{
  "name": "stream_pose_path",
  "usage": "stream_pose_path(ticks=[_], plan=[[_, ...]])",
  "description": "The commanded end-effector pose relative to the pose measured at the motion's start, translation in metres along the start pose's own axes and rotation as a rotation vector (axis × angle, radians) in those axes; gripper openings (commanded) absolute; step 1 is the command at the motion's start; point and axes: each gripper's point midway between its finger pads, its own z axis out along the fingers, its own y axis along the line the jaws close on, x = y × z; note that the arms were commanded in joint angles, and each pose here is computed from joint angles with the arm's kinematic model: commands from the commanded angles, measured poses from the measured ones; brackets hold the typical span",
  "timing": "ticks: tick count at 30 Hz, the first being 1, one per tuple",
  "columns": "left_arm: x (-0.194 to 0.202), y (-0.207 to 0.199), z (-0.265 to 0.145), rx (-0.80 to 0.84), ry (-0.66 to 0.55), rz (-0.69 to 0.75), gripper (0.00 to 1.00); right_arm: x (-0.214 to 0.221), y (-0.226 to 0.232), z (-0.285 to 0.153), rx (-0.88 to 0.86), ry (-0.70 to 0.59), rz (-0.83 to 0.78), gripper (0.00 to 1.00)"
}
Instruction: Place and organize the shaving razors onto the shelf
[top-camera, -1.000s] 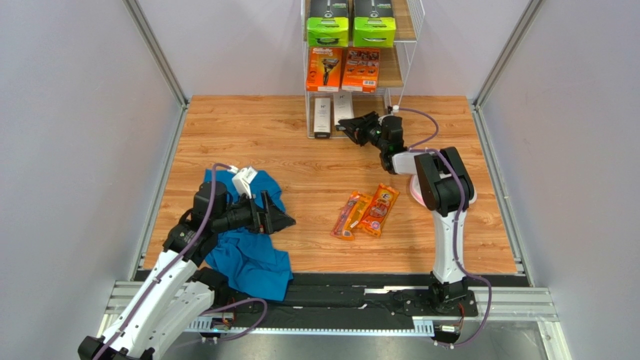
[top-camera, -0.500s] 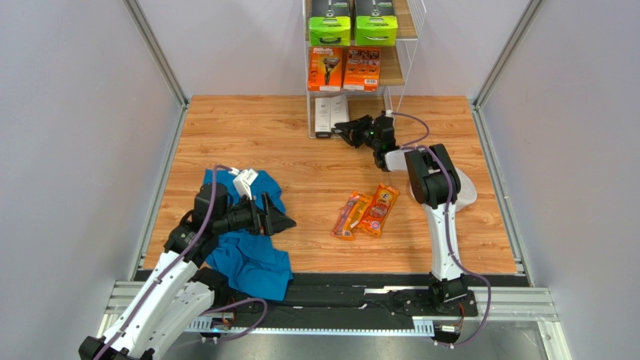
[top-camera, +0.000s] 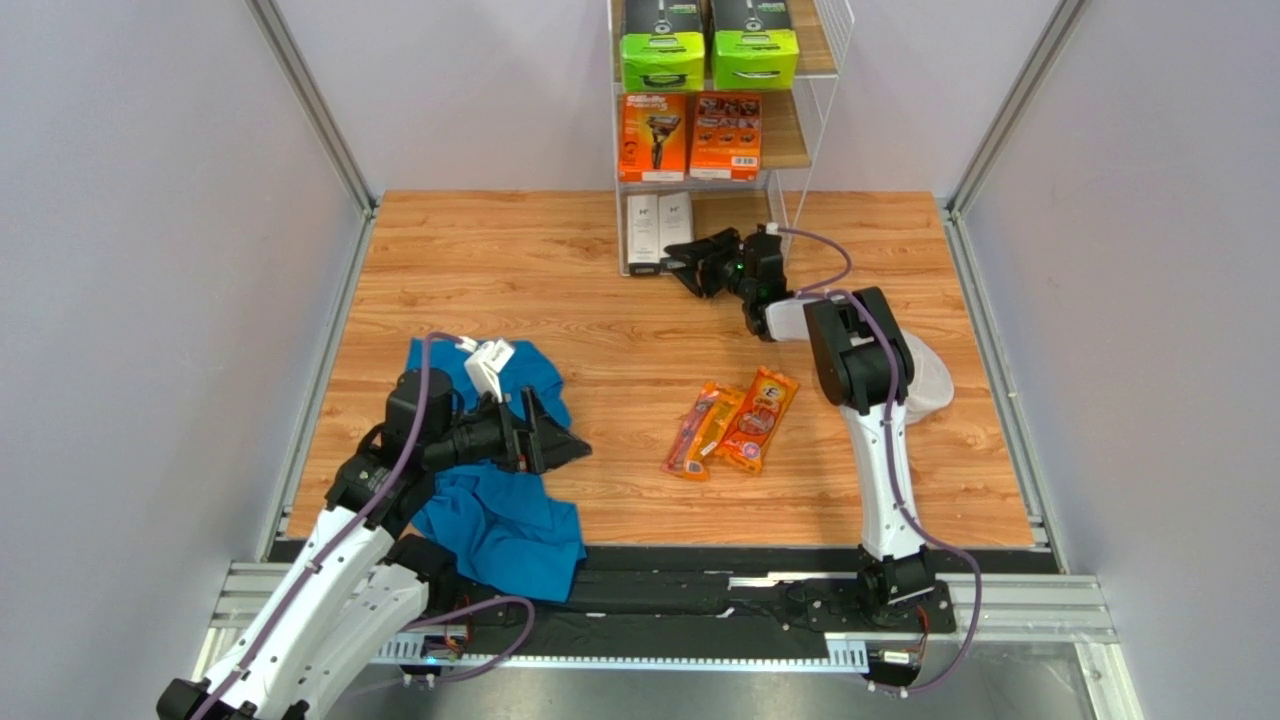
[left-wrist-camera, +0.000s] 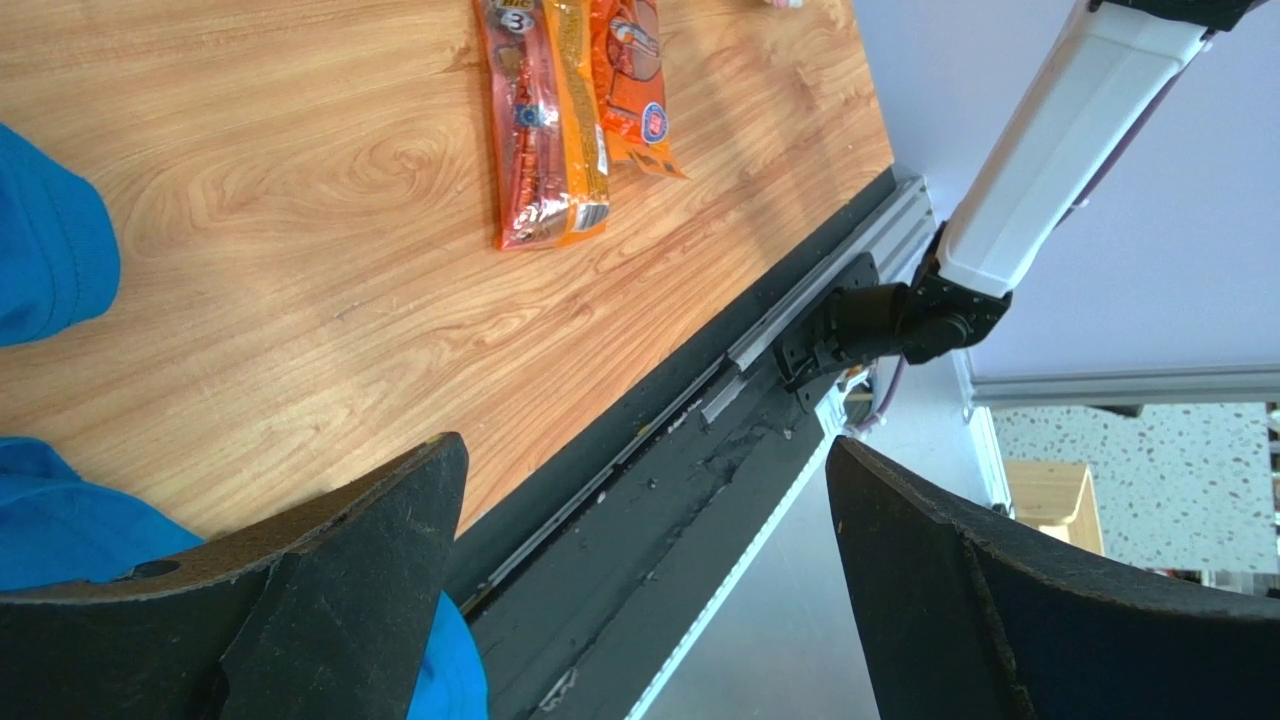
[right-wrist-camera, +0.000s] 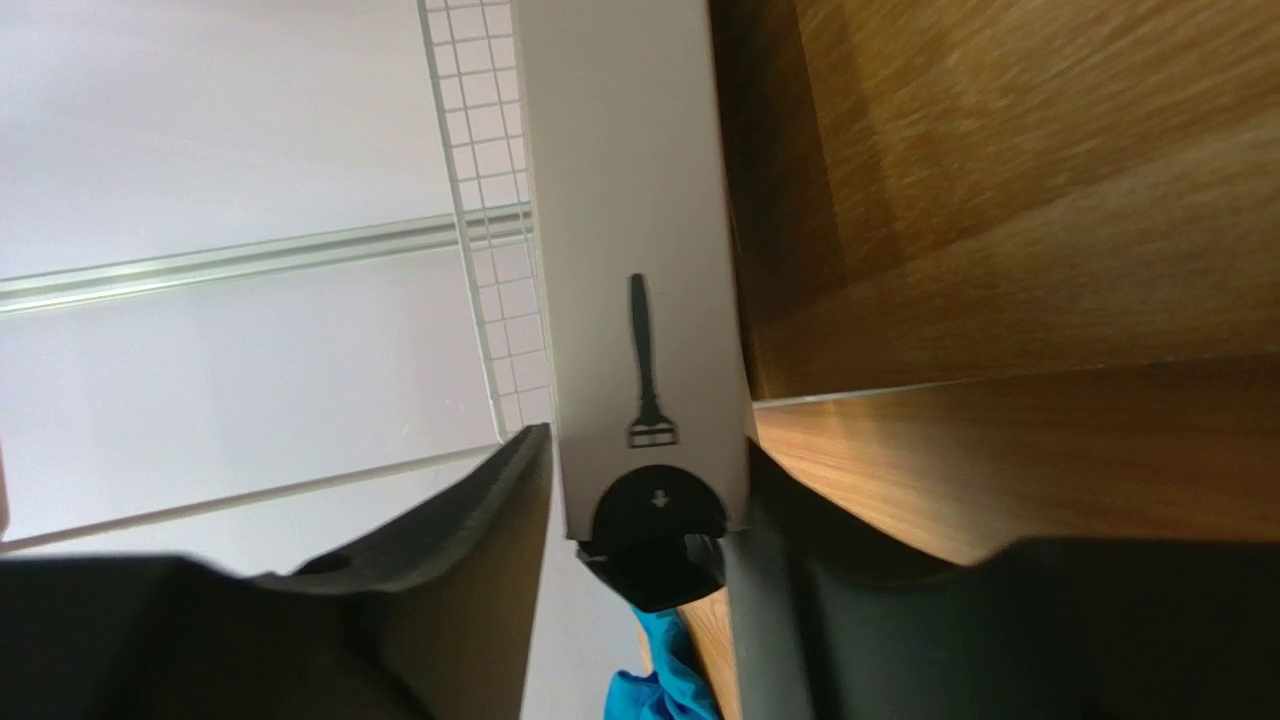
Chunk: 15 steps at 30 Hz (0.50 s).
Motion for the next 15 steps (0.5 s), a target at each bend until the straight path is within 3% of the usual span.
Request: stream_pose_path(ticks=[1, 10, 15], plan=[[0.003, -0.001, -0.001, 0.016, -0.001, -0.001, 0.98, 0.012, 0.005, 0.003, -0.002, 0.033, 0.017, 0.53], [0.008, 0.000, -0.004, 0.012, 0.005, -0.003, 0.97, 0.022, -0.004, -0.010, 0.053, 0.001, 0.036, 0.84], [0.010, 0.001, -0.006, 0.007, 0.001, -0.002, 0.97, 0.029, -0.008, -0.025, 0.085, -0.008, 0.023, 0.91]])
